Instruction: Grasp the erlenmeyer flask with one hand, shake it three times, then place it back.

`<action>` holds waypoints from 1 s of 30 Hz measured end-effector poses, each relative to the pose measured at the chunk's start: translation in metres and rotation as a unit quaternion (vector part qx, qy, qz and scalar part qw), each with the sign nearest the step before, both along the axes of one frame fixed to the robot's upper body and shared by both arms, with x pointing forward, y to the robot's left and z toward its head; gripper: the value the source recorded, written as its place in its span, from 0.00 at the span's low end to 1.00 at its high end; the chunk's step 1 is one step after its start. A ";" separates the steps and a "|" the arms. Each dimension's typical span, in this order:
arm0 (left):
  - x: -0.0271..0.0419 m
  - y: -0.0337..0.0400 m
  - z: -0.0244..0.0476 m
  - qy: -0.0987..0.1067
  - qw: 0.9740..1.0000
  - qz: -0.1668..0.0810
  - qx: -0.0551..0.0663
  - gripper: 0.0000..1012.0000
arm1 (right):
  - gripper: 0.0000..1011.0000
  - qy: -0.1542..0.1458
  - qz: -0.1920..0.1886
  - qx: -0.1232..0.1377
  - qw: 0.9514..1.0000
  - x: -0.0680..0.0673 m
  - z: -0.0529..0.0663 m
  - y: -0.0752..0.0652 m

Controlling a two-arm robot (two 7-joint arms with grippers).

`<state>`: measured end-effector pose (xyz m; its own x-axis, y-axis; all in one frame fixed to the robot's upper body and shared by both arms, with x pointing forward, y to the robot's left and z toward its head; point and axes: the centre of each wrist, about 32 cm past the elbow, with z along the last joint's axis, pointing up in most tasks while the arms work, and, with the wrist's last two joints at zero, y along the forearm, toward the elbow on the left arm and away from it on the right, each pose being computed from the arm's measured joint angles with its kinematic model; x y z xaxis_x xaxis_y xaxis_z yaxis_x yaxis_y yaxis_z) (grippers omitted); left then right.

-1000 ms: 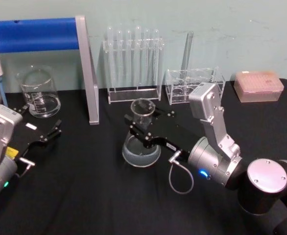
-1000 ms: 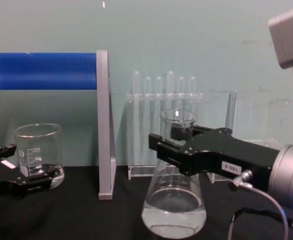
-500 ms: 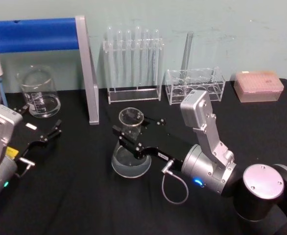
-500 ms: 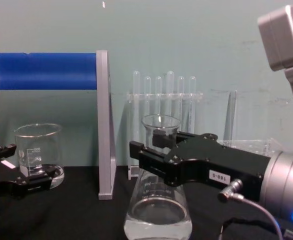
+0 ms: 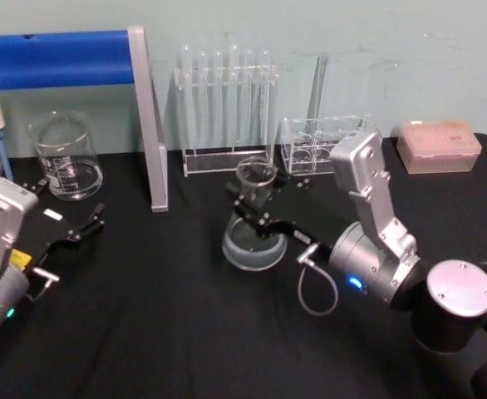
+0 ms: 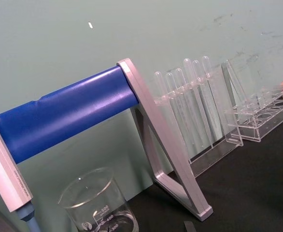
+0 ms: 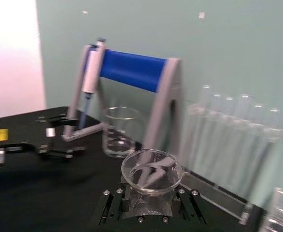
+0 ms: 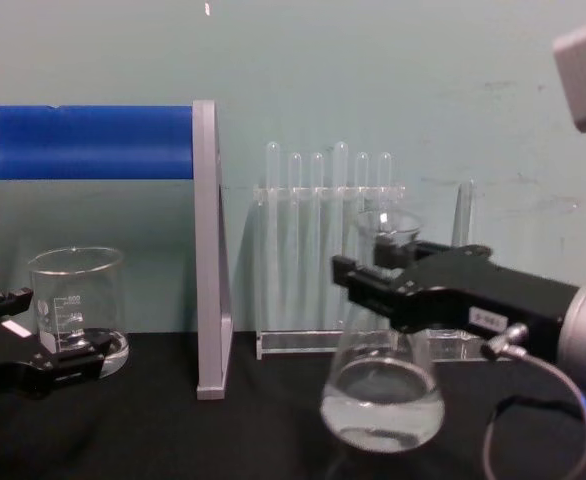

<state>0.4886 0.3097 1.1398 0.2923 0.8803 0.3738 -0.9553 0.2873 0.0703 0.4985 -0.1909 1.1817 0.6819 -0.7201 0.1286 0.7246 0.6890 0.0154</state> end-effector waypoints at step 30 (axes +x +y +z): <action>0.0000 0.0000 0.0000 0.000 1.000 0.000 0.000 0.99 | 0.45 -0.020 -0.150 -0.010 0.988 0.034 0.001 -0.049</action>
